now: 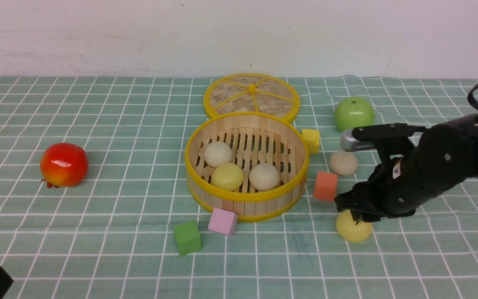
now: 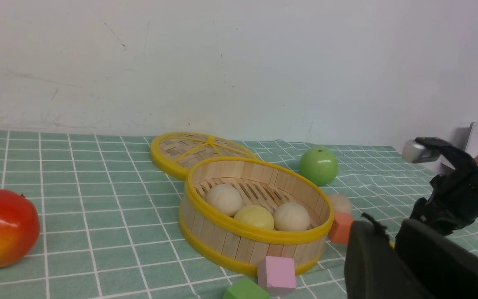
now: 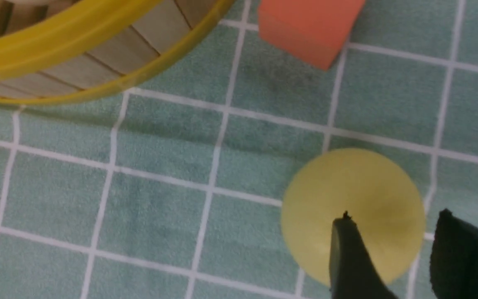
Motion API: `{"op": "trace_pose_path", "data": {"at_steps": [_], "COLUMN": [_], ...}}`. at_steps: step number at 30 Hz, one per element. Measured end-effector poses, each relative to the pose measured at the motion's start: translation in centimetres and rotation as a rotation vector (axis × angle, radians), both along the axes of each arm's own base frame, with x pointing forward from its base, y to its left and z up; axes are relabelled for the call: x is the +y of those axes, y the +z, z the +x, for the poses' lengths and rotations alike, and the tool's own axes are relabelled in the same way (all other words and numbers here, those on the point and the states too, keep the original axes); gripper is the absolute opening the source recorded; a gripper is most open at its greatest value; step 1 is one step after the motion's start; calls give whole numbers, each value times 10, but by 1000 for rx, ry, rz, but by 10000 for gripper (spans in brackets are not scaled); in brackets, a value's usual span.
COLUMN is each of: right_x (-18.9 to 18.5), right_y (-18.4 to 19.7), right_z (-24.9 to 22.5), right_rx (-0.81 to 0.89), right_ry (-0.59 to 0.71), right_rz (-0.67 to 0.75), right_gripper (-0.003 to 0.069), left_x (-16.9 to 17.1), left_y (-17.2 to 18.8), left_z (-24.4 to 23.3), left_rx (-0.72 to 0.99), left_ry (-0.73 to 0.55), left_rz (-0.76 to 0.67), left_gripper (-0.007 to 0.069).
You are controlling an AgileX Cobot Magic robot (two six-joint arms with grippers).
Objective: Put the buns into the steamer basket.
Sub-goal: Use the right arm to grab a steamed stuffed bun
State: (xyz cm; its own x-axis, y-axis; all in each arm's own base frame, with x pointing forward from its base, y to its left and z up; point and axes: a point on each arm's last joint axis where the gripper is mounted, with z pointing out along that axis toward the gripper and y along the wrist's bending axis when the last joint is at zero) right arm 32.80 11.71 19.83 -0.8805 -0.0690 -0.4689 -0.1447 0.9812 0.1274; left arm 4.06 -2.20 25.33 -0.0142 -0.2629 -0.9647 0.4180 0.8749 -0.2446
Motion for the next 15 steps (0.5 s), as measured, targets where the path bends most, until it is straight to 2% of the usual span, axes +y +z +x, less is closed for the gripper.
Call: {"op": "trace_pose_path", "data": {"at_steps": [15], "right_x": [3], "right_y": [-16], "right_z": [8], "right_rx": [-6], "right_ry": [-4], "right_rz": [9], "right_gripper": [286], "left_x": [0], "left_y": [0], "left_z": [0], "left_rx": [0], "left_ry": [0], "left_rz": [0], "left_gripper": [94]}}
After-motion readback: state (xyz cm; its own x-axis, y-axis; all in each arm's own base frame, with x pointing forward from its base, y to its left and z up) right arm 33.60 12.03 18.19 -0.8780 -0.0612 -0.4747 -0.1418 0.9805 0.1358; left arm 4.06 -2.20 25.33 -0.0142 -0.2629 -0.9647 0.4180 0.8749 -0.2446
